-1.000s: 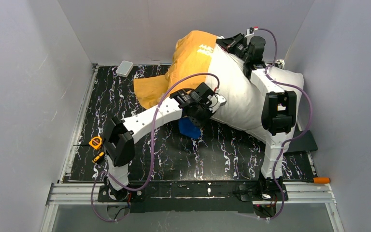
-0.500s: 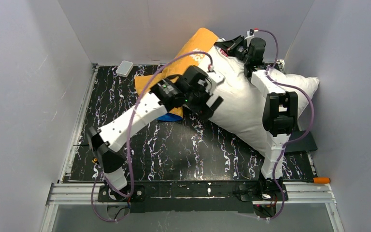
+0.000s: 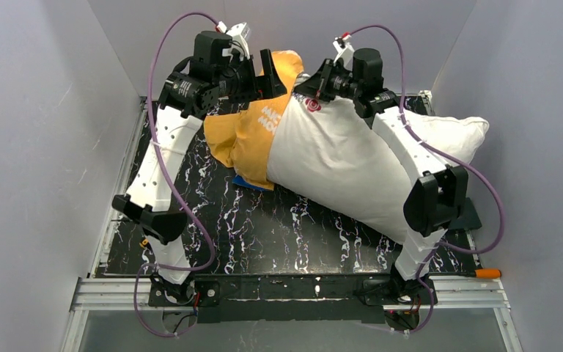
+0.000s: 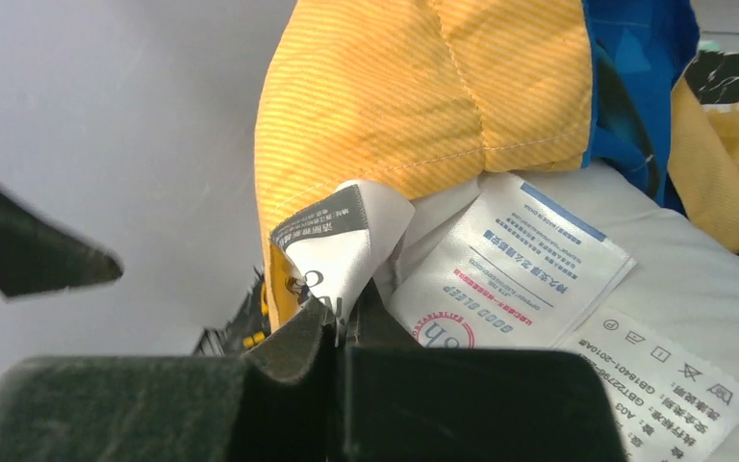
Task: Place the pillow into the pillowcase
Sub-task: Stuff the pillow into the pillowcase.
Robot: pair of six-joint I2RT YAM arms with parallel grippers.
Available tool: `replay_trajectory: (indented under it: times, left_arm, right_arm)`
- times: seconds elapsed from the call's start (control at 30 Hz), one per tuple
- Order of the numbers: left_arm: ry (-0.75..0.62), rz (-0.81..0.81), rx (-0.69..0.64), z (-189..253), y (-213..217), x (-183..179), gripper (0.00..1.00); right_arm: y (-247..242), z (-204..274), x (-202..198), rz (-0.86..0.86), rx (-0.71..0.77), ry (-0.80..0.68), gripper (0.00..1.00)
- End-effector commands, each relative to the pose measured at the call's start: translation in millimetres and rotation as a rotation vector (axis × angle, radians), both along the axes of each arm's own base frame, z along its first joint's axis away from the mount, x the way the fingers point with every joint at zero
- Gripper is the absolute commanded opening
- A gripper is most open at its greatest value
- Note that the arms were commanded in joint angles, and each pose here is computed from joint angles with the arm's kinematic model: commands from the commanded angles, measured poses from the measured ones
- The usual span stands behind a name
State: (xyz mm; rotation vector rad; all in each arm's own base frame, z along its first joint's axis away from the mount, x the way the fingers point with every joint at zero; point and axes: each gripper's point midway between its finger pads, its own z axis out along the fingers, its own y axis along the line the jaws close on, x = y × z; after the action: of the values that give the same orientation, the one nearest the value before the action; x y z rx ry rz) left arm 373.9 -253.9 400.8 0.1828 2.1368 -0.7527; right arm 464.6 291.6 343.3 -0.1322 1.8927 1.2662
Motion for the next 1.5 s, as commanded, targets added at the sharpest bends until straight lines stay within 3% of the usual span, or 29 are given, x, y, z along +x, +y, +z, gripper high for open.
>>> replay_trajectory:
  times: [0.0, 0.17, 0.47, 0.8, 0.9, 1.0, 1.03, 1.27, 1.47]
  left_arm:
    - [0.095, -0.024, -0.136, 14.6, -13.7, -6.4, 0.90]
    - [0.147, 0.012, -0.161, 8.8, -13.4, -6.9, 0.84]
    - [0.208, 0.032, -0.117, -17.5, -11.4, -7.3, 0.68]
    - [0.164, 0.043, 0.074, -57.0, -29.1, 6.4, 0.46]
    - [0.146, 0.037, 0.091, -57.8, -33.9, 9.2, 0.33]
    - [0.118, 0.046, 0.111, -54.0, -29.2, 10.1, 0.05]
    - [0.107, 0.053, 0.118, -51.3, -25.7, 9.4, 0.00]
    - [0.017, 0.051, 0.086, -16.4, -16.4, -0.9, 0.00]
    - [-0.111, -0.160, -0.163, 45.3, -61.9, -22.4, 0.00]
  right_arm:
    - [6.3, 38.5, -60.0, 0.086, -0.141, -0.159, 0.01]
    - [13.5, 21.2, -93.7, 0.165, -0.245, -0.146, 0.01]
    - [18.5, 22.5, -110.7, 0.199, -0.238, -0.134, 0.01]
    - [30.6, 31.9, -114.9, 0.231, -0.195, -0.141, 0.01]
    - [32.1, 31.6, -113.8, 0.235, -0.192, -0.138, 0.01]
    - [33.0, 32.6, -111.9, 0.230, -0.188, -0.137, 0.01]
    - [33.5, 33.3, -111.3, 0.230, -0.185, -0.139, 0.01]
    - [39.5, 34.3, -104.7, 0.234, -0.162, -0.137, 0.01]
    - [52.0, 42.3, -90.2, 0.234, -0.104, -0.144, 0.01]
